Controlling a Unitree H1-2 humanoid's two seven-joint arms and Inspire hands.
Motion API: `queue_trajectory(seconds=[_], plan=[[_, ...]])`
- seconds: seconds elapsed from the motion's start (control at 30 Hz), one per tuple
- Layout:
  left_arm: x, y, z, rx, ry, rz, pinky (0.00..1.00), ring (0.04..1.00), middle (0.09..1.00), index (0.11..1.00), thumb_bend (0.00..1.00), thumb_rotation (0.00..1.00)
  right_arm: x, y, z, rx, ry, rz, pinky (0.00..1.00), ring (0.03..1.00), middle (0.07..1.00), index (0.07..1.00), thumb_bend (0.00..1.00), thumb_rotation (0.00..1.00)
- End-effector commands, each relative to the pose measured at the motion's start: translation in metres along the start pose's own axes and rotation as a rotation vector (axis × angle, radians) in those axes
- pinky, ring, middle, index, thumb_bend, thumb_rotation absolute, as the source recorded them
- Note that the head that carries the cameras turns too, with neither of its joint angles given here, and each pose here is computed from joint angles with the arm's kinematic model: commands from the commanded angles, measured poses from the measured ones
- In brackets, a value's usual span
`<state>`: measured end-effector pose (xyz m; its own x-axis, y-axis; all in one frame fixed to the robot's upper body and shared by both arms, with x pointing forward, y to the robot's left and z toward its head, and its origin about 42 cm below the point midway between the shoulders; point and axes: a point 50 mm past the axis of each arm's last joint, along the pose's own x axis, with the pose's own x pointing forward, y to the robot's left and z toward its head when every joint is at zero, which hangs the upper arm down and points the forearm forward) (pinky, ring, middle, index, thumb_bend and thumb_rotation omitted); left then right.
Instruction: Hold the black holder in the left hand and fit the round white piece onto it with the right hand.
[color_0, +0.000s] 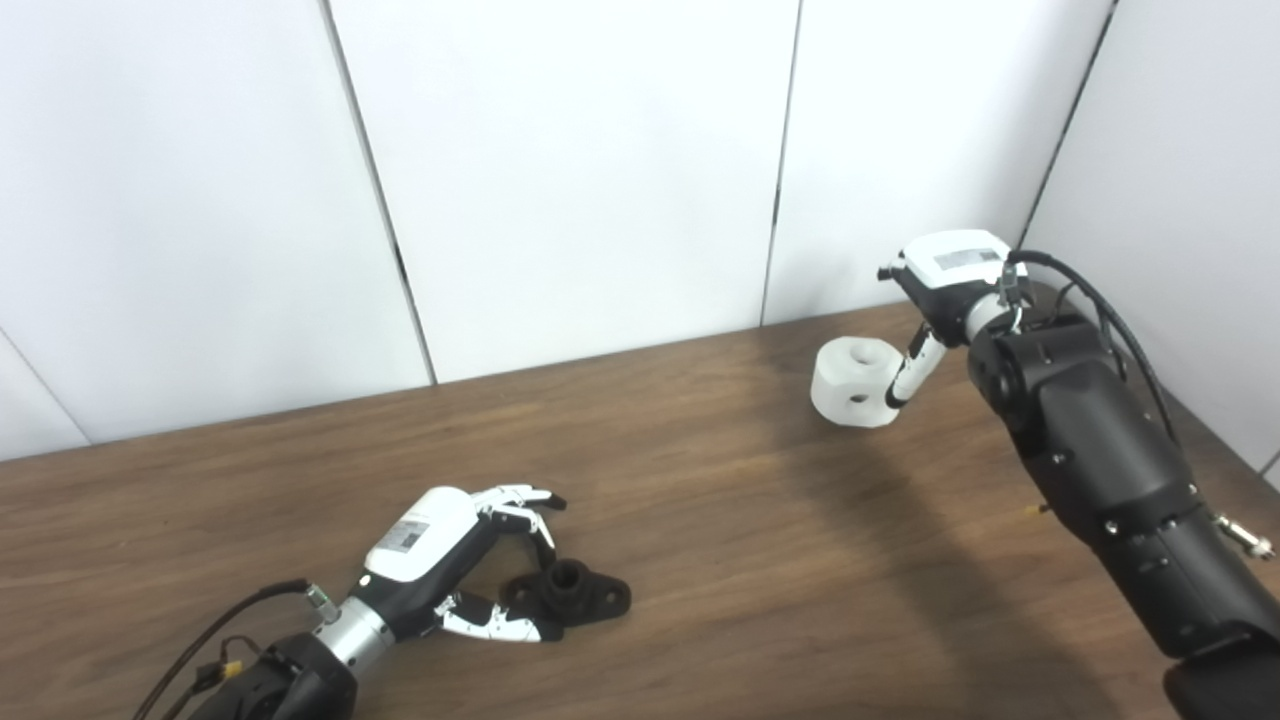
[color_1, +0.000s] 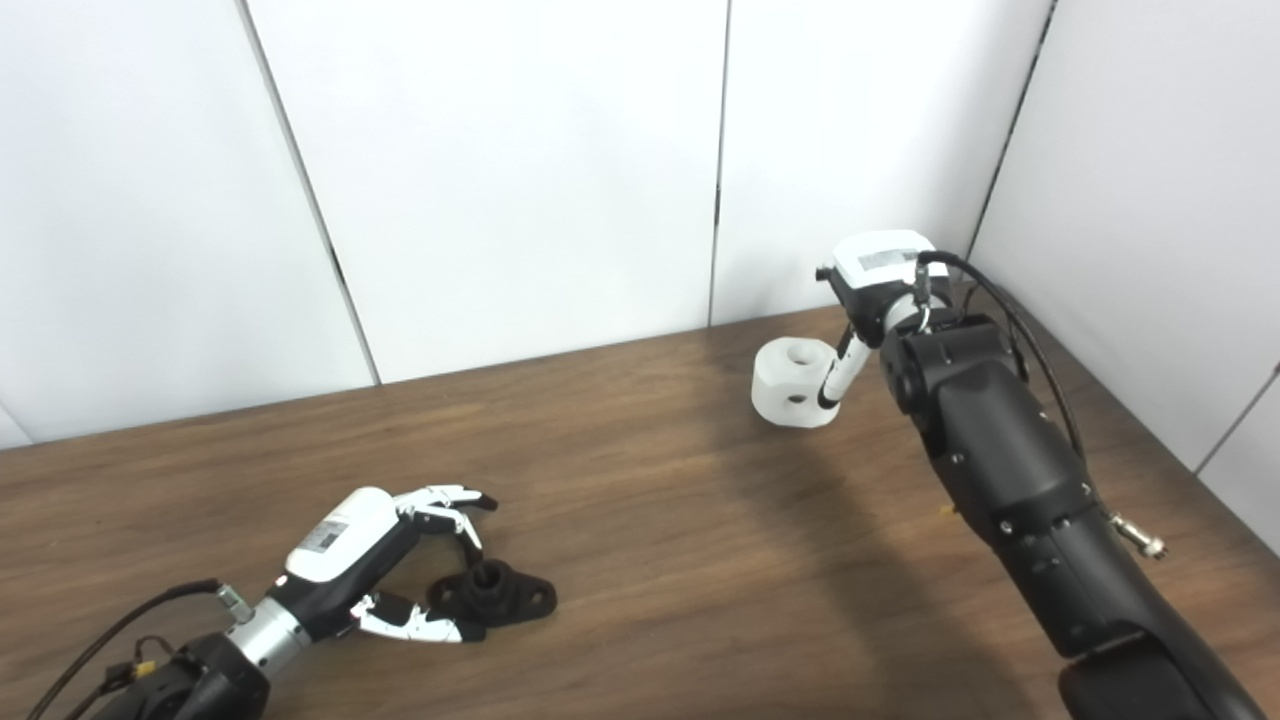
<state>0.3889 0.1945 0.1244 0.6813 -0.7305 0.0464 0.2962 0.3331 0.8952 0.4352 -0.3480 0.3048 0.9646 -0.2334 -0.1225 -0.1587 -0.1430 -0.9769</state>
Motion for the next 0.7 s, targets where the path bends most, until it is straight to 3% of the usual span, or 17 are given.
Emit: queue_trajectory(seconds=[0.0,0.17,0.67], plan=[[-0.032,-0.018,-0.024,0.024,0.127,-0.167,0.76,0.857,0.830,0.486,0.52,0.05,0.006,-0.031,-0.005,0.016,0.025,-0.119,0.82,0.929,0.936,0.850,1.00,0.39],[-0.033,-0.018,-0.024,0.020,0.130,-0.172,0.77,0.858,0.830,0.487,0.52,0.05,0.015,-0.021,-0.005,0.022,0.025,-0.119,0.77,0.889,0.908,0.804,1.00,0.45],[-0.034,-0.019,-0.024,0.001,0.106,-0.150,0.74,0.843,0.817,0.486,0.52,0.05,0.025,0.000,0.006,0.124,-0.022,-0.090,0.79,0.878,0.884,0.766,1.00,0.40]])
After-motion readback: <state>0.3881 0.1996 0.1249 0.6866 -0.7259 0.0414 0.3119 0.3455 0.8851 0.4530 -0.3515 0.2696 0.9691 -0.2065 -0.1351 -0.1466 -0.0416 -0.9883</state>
